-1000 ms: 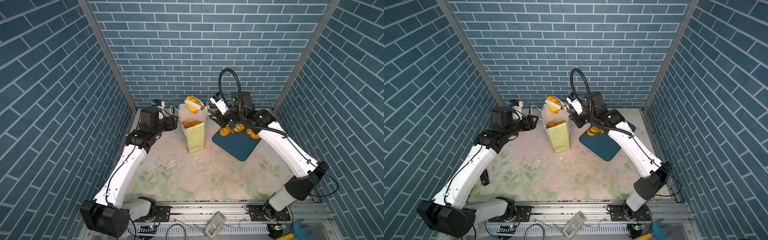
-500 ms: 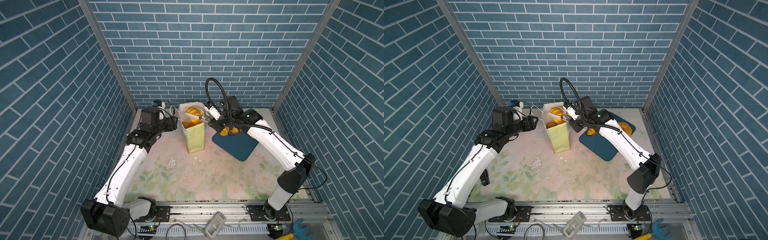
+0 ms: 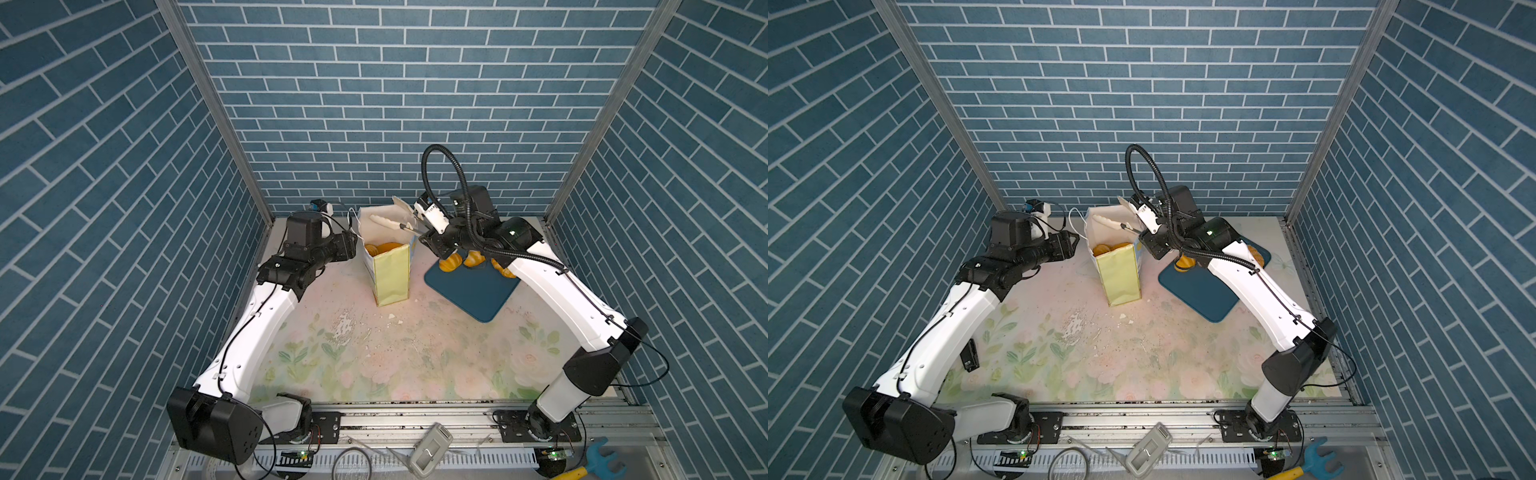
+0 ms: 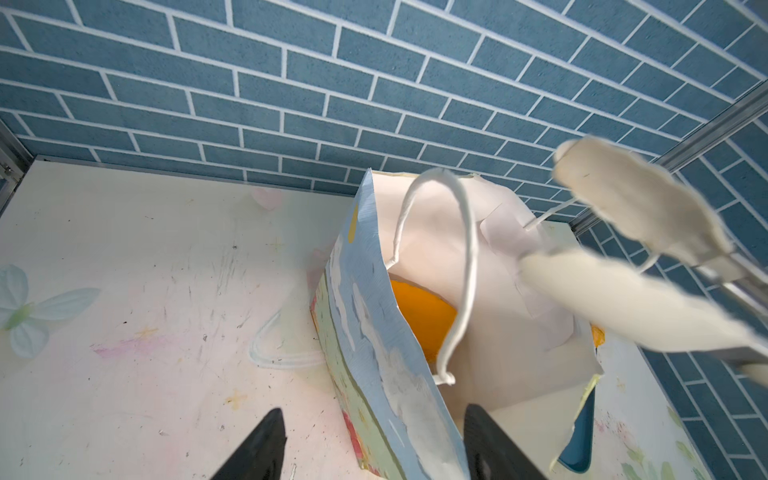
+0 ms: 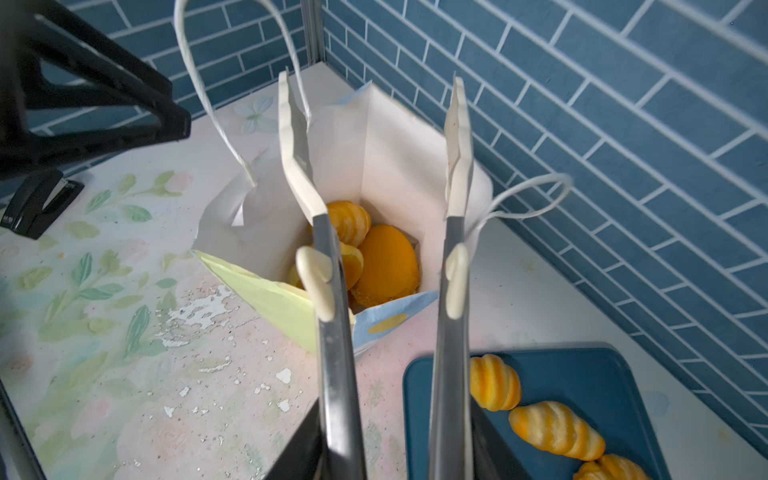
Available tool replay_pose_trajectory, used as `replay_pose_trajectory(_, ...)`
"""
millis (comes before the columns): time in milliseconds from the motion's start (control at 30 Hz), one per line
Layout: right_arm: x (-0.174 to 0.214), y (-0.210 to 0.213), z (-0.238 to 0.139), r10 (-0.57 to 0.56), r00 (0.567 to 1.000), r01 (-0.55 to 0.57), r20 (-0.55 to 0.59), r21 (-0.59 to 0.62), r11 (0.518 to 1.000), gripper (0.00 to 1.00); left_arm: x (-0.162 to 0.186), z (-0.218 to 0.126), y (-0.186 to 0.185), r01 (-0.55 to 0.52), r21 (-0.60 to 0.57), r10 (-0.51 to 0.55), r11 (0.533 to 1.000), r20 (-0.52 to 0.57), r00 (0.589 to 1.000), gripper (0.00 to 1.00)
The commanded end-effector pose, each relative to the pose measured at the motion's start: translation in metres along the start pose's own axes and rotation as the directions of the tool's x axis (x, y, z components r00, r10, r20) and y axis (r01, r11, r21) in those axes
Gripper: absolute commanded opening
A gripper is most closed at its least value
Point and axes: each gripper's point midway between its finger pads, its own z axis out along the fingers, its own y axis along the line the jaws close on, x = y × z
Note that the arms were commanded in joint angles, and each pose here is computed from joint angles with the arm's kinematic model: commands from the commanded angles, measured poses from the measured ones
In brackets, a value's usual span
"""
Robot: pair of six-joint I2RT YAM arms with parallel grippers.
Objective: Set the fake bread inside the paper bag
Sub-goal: 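Withdraw the empty tongs from the bag back over the tray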
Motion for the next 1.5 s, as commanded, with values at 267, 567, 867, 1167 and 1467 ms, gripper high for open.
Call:
replay_pose_trajectory(267, -0.002, -0.083, -0.112, 0.07, 0.985, -0.124, 0.155, 0.374, 0.919, 0.46, -0.008, 0.004, -0.01, -0.006, 0.043, 0.005, 0.999, 0.022, 1.0, 0.69)
replay_pose_trajectory(567, 0.088, -0.117, -0.101, 0.289, 0.956, -0.281, 0.053, 0.447, 0.849, 0.46, -0.011, 0.008, -0.016, -0.008, 0.07, 0.008, 0.997, 0.013, 1.0, 0.69)
replay_pose_trajectory(867, 0.149, -0.107, -0.022, 0.335, 0.926, -0.252, -0.174, 0.375, 0.892, 0.48, 0.001, 0.001, -0.014, -0.011, 0.067, 0.011, 0.998, -0.003, 1.0, 0.69)
replay_pose_trajectory(1167, 0.183, -0.101, 0.035, 0.333, 0.886, -0.237, -0.324, 0.301, 0.924, 0.49, 0.007, -0.012, -0.011, -0.02, 0.05, 0.02, 0.999, -0.003, 1.0, 0.7)
replay_pose_trajectory(1467, 0.218, -0.105, 0.065, 0.367, 0.833, -0.266, -0.415, 0.281, 0.922, 0.5, 0.007, -0.017, -0.01, -0.024, 0.045, 0.024, 0.999, 0.0, 1.0, 0.7)
